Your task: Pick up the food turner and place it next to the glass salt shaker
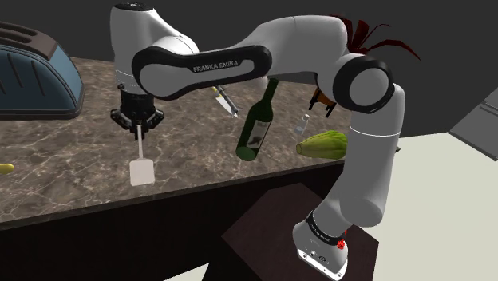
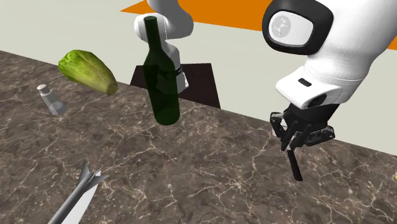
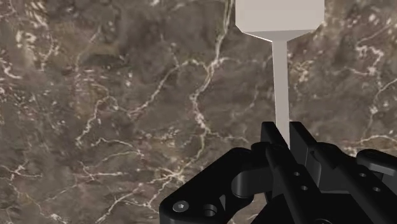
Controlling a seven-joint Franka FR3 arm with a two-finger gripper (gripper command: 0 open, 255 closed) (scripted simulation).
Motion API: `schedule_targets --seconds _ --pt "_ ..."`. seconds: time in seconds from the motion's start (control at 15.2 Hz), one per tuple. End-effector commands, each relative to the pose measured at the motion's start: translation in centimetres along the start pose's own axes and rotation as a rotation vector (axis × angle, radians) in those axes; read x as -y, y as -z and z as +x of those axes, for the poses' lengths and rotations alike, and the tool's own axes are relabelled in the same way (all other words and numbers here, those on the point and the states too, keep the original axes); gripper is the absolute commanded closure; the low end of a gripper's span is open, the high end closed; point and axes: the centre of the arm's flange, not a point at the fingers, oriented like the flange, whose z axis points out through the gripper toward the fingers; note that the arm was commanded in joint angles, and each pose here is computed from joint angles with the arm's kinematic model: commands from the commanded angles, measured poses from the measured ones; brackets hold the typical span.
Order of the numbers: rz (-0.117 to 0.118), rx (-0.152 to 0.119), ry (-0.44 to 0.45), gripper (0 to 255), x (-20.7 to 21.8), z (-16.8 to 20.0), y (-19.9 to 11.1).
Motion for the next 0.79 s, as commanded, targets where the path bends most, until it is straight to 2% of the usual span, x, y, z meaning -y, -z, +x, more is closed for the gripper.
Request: schedule_targets --seconds 0.0,0.73 --pt "0.0 0.0 0.0 255 0.0 0.1 1.1" --pt "0.0 0.0 0.0 255 0.1 0.5 6.9"
